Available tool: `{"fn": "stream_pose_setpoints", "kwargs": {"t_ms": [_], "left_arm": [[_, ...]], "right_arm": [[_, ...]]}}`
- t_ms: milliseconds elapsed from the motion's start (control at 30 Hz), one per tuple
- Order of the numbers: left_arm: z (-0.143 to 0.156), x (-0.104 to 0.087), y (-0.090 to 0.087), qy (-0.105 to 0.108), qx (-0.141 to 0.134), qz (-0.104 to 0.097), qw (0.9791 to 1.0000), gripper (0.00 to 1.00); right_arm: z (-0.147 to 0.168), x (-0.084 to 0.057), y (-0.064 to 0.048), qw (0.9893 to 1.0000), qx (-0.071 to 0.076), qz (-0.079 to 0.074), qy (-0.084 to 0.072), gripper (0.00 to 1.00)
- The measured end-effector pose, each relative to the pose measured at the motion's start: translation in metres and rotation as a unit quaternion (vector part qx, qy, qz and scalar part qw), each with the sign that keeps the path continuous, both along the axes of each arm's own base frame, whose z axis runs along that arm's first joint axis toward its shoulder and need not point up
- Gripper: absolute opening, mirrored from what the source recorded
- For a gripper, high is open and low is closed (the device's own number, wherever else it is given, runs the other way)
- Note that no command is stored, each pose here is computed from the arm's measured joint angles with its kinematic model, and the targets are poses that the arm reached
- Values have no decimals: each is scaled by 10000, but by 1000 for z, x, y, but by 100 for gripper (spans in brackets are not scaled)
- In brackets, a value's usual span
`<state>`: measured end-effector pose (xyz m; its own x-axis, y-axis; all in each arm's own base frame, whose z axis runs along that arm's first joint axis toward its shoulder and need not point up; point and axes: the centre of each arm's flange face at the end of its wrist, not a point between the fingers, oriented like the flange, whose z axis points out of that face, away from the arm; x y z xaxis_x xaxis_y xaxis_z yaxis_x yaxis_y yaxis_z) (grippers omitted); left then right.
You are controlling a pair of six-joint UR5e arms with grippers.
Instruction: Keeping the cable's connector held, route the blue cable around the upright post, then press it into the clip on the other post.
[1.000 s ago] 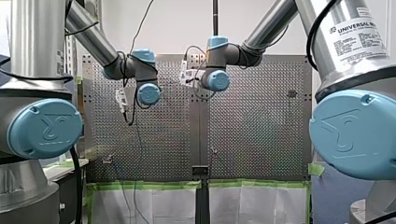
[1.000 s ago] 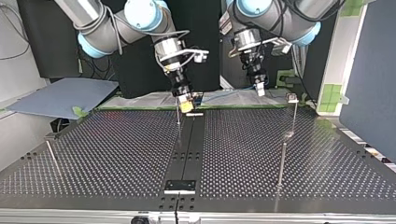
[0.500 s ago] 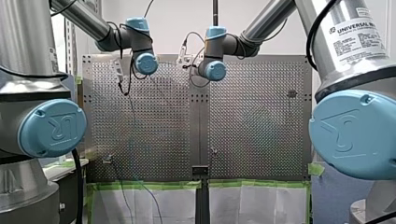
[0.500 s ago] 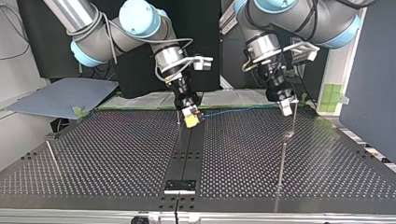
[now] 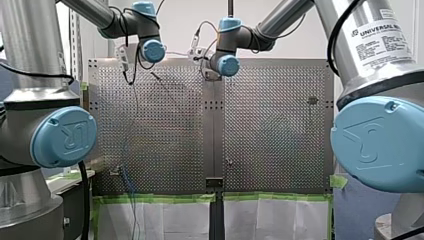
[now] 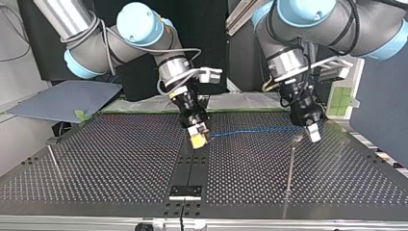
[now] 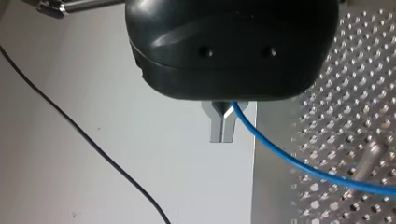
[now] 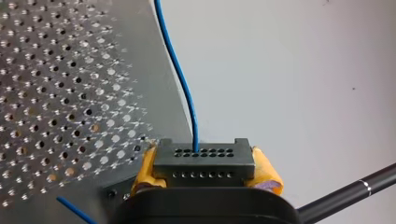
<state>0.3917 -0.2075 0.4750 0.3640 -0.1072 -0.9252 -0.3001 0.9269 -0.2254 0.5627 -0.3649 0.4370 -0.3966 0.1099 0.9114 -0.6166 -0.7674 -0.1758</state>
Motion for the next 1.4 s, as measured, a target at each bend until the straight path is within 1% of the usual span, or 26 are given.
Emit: {"fn": "stream_pose_setpoints", "kwargs": {"t_ms": [233, 367, 500, 633, 833, 967, 1067, 1133, 1233, 1300, 1400], "left_arm": [[11, 31, 18, 156, 182, 32, 9997, 0], [17, 46, 28, 233, 256, 39, 9994, 0], [21, 59, 41, 320, 275, 27, 9991, 0], [14, 77, 55, 499, 315, 17, 9983, 0], [2, 106, 76, 648, 387, 22, 9972, 0], [-4, 121, 89, 685, 411, 22, 9968, 0], [-4, 129, 101, 613, 377, 11, 9974, 0], [-4, 133, 111, 555, 354, 1, 9978, 0], [-8, 142, 124, 553, 341, -12, 9979, 0], [-13, 147, 129, 588, 342, -50, 9977, 0], [-22, 154, 130, 636, 328, -183, 9973, 0]], "right_arm": [[-9, 18, -12, 9998, 113, 62, 130, 0], [-14, 27, -20, 9997, 139, 74, 165, 0], [-9, 33, -28, 9999, 88, 80, 121, 0], [0, 38, -34, 9999, 18, 84, 59, 0], [15, 45, -42, 9999, -92, 86, -48, 0], [24, 51, -48, 9998, -164, 85, -119, 0], [27, 55, -52, 9997, -198, 92, -146, 0], [25, 58, -55, 9997, -199, 95, -142, 0], [19, 61, -58, 9997, -182, 93, -115, 0], [15, 62, -59, 9998, -168, 93, -96, 0], [9, 64, -61, 9998, -146, 86, -63, 0]]}}
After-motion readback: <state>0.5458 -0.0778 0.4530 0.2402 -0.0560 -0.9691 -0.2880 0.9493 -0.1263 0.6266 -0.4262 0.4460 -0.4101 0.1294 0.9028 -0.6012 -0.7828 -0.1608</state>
